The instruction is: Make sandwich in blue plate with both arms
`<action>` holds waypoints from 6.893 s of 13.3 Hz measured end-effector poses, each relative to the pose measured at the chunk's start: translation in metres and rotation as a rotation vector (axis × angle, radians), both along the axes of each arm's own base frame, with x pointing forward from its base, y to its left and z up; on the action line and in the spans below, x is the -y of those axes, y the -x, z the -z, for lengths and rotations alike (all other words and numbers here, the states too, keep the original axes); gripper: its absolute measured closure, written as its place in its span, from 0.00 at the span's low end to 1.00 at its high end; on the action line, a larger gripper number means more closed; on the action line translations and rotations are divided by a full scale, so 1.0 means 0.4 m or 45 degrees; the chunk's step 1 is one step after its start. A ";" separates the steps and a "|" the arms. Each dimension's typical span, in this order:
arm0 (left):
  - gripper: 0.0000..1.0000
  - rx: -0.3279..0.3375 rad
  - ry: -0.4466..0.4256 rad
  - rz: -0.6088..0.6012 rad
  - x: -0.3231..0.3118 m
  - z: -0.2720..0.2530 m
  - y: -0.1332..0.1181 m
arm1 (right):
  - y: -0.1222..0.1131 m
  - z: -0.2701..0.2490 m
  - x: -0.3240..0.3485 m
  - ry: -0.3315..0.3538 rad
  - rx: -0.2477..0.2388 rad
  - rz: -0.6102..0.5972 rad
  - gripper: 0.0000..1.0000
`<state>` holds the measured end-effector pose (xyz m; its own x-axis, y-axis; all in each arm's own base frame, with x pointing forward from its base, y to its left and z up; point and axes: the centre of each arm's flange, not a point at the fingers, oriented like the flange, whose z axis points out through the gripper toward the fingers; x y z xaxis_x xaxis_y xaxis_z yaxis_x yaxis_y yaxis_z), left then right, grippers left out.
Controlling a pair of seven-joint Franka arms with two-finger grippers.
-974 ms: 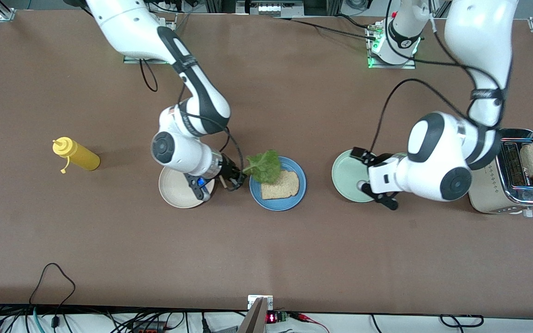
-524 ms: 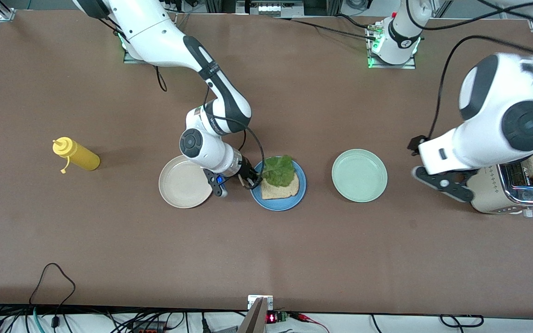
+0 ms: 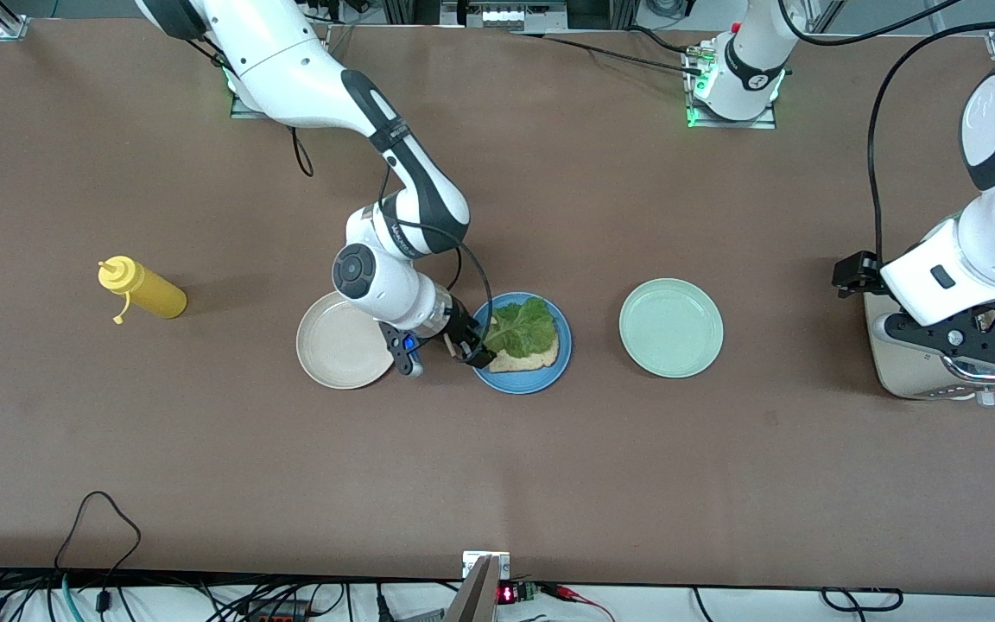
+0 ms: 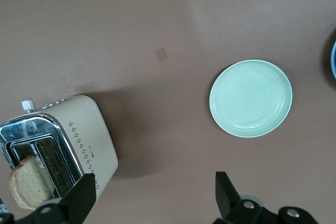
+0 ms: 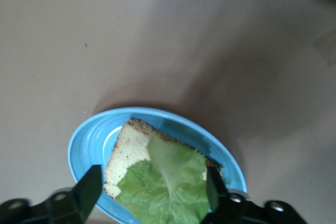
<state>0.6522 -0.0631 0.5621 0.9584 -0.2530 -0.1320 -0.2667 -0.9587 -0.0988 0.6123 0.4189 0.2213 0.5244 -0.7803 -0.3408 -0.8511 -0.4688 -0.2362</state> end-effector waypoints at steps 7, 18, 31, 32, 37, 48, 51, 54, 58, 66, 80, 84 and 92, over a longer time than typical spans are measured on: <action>0.00 0.108 0.037 0.052 -0.029 0.021 0.158 | -0.103 -0.244 0.269 0.109 -0.049 -0.365 0.00; 0.00 0.058 0.064 0.016 -0.064 0.036 0.230 | 0.037 -0.657 1.033 0.140 -0.071 -1.207 0.00; 0.00 0.058 0.065 0.015 -0.065 0.035 0.230 | 0.265 -0.528 1.701 0.170 0.722 -2.186 0.00; 0.00 0.058 0.065 0.015 -0.065 0.035 0.230 | 0.269 -0.493 1.723 0.137 0.830 -2.228 0.00; 0.00 0.058 0.065 0.015 -0.064 0.035 0.230 | 0.278 -0.302 1.799 0.041 1.395 -2.344 0.00; 0.00 0.058 0.065 0.015 -0.064 0.035 0.230 | 0.326 0.127 1.863 -0.190 2.239 -2.331 0.00; 0.00 0.058 0.066 0.015 -0.064 0.035 0.230 | 0.306 0.198 1.859 -0.208 2.333 -2.302 0.00; 0.00 0.058 0.066 0.015 -0.064 0.035 0.230 | 0.278 0.227 1.837 -0.213 2.381 -2.275 0.00; 0.00 0.058 0.066 0.015 -0.064 0.035 0.230 | 0.266 0.240 1.809 -0.237 2.417 -2.256 0.00; 0.00 0.058 0.066 0.015 -0.064 0.035 0.230 | 0.224 0.293 1.701 -0.349 2.467 -2.256 0.24; 0.00 0.058 0.066 0.015 -0.064 0.035 0.230 | -0.112 -0.316 1.179 -0.176 1.840 -2.995 0.48; 0.00 0.058 0.066 0.015 -0.064 0.035 0.230 | -0.103 -0.396 0.836 -0.168 1.402 -3.008 0.48; 0.00 0.056 0.066 0.015 -0.064 0.036 0.230 | 0.041 -0.389 0.297 0.158 0.760 -3.080 0.48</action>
<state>0.5601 -0.0375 0.5479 0.9600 -0.2696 -0.0759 -0.2743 -0.9597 -0.0613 0.5958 0.3001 0.3768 0.1020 0.9920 0.0746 0.9939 -0.0984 -0.0502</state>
